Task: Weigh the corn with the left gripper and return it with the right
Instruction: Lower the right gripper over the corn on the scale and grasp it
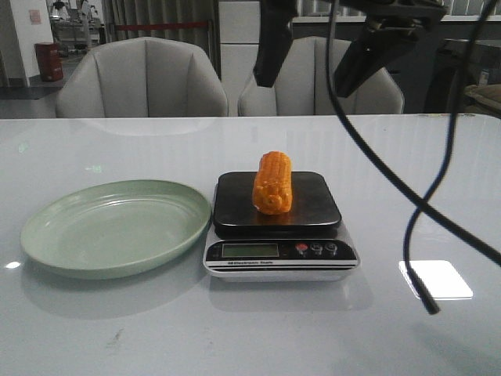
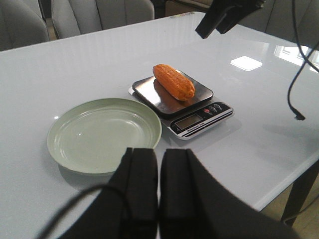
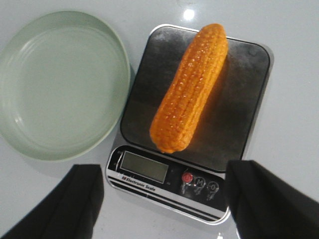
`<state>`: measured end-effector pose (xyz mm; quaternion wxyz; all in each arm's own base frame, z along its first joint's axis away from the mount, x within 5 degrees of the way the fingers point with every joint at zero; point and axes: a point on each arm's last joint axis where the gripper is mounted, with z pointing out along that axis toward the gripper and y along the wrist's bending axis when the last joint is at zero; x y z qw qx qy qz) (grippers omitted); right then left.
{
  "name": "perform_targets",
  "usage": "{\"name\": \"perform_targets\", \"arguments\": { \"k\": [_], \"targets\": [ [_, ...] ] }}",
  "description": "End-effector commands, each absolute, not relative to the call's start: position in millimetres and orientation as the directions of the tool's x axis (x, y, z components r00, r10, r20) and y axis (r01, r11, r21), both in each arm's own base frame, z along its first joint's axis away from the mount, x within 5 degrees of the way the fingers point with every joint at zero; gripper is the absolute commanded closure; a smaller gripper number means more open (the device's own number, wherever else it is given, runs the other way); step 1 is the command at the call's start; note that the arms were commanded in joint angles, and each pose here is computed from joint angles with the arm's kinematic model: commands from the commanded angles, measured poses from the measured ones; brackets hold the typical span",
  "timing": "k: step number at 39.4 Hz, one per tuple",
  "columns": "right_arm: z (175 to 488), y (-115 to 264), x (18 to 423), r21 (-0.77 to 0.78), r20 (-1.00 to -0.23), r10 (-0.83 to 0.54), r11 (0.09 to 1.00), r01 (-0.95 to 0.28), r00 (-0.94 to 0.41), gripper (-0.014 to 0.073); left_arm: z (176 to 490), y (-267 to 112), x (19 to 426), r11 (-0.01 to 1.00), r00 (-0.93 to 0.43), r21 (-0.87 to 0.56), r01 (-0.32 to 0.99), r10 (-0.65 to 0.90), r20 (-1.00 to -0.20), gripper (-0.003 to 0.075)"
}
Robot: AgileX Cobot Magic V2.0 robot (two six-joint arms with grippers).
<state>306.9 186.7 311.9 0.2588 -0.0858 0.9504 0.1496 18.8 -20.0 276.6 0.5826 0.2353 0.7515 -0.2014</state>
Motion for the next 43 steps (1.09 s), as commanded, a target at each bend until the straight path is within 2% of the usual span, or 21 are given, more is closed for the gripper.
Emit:
{"name": "perform_targets", "arguments": {
  "k": [1,9,22,31,34,40,43],
  "targets": [
    [335,193,316,0.210,-0.563,-0.046,0.958,-0.197,-0.825,-0.0002,291,-20,20,0.811,-0.143,-0.032,0.584,0.064,-0.988,0.0596],
    [323,219,335,0.197,-0.521,0.012,0.975,-0.106,-0.853,-0.0002,291,-20,20,0.811,-0.143,-0.032,0.584,0.064,-0.988,0.0596],
    [282,234,359,0.177,-0.364,0.160,0.979,0.101,-0.918,-0.0002,291,-20,20,0.811,-0.143,-0.032,0.584,0.064,-0.988,0.0596],
    [249,243,371,0.156,-0.324,0.177,0.979,0.132,-0.929,0.0001,291,-20,20,0.811,-0.143,-0.032,0.584,0.064,-0.988,0.0596],
    [243,244,373,0.150,-0.315,0.176,0.980,0.134,-0.933,0.0056,291,-20,20,0.811,-0.143,-0.032,0.584,0.064,-0.988,0.0596],
    [251,246,374,0.165,-0.324,0.182,0.977,0.134,-0.928,0.0307,291,-20,20,0.811,-0.143,-0.032,0.584,0.064,-0.988,0.0596],
    [262,249,373,0.175,-0.325,0.184,0.976,0.132,-0.928,0.0381,291,-20,20,0.811,-0.143,-0.032,0.584,0.064,-0.988,0.0596]
  ]
}}
